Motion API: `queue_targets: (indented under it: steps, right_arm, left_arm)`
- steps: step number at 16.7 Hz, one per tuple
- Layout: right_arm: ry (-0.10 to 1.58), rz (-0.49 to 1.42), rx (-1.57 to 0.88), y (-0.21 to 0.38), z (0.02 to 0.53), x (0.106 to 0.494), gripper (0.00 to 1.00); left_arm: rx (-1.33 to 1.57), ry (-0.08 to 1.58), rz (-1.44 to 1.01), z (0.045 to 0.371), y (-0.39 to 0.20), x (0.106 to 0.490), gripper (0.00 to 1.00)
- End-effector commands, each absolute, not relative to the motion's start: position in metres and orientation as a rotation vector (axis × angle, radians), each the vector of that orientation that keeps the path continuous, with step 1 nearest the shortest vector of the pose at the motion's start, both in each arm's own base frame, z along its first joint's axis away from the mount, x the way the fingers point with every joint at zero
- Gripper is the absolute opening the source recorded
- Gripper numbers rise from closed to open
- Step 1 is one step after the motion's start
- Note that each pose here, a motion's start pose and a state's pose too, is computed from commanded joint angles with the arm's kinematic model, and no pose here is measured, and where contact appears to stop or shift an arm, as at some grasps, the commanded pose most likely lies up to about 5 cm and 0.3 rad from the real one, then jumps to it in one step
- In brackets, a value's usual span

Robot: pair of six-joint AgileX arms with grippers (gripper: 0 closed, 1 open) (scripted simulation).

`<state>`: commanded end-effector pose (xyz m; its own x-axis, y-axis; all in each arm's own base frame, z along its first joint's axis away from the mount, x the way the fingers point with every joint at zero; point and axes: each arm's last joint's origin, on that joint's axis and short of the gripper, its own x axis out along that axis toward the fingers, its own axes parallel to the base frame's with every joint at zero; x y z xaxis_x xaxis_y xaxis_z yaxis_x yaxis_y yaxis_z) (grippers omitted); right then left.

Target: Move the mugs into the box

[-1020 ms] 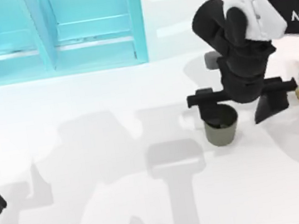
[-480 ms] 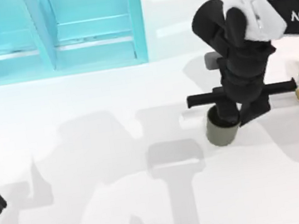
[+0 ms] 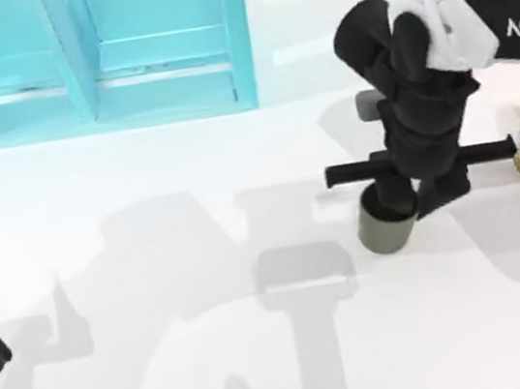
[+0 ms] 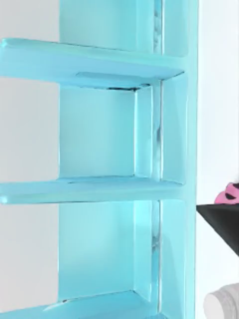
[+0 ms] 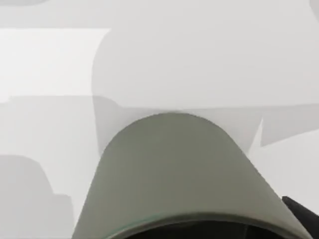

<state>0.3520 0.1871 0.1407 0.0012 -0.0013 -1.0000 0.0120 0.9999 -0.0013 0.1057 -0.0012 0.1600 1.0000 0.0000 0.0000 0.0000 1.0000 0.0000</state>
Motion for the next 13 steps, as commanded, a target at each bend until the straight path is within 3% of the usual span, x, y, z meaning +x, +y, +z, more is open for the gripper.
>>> queue_targets:
  steps: [13]
  right_arm:
    - [1.574,-0.011,0.007,0.095,0.231,0.353,0.0]
  left_arm:
    - [0.0,0.0,0.0,0.16,-0.001,0.106,1.0]
